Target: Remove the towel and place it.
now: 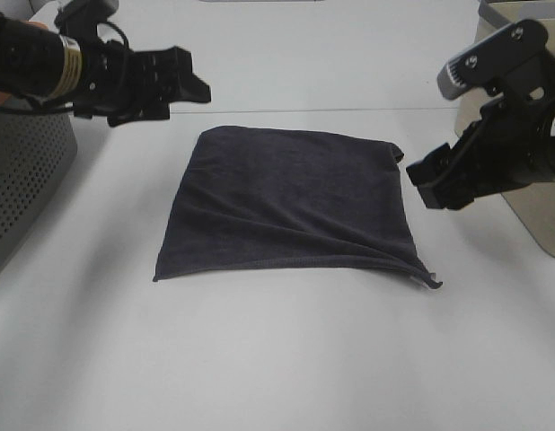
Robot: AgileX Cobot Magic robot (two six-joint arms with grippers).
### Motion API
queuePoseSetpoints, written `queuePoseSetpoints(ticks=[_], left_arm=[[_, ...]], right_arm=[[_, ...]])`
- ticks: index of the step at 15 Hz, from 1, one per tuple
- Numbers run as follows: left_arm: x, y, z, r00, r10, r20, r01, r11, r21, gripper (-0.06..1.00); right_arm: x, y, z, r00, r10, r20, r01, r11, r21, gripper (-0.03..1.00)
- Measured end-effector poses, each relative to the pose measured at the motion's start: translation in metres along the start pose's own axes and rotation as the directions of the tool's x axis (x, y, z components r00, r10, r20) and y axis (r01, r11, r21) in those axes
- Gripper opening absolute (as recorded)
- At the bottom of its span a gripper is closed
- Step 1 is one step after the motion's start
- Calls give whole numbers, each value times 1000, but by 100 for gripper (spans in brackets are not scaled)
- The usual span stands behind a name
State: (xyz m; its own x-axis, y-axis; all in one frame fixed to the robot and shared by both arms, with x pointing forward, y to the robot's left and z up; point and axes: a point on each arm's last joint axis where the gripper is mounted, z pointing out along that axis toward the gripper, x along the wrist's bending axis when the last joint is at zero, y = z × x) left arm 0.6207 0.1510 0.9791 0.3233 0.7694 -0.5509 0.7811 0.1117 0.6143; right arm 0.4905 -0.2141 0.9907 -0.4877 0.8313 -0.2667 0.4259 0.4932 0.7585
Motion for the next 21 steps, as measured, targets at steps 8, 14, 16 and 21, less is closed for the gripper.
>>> queuePoseSetpoints(ticks=[8,14,16,21], left_arm=[[-15,109,-75,742,283,-608,-560,759,-331,63],[7,124,-123,673,238,-700,-439,890,-120,68],[14,130,-140,732,210,-648,-356,929,-101,70],[13,132,-186,807,121,-578,-116,992,46,70]], right_arm=[[-34,96,-23,987,158,42,-145,965,-218,74],[-98,141,-35,937,327,124,-305,937,-168,74],[-107,154,-38,930,344,130,-332,937,-105,74],[-131,186,-49,920,329,215,-372,904,211,74]])
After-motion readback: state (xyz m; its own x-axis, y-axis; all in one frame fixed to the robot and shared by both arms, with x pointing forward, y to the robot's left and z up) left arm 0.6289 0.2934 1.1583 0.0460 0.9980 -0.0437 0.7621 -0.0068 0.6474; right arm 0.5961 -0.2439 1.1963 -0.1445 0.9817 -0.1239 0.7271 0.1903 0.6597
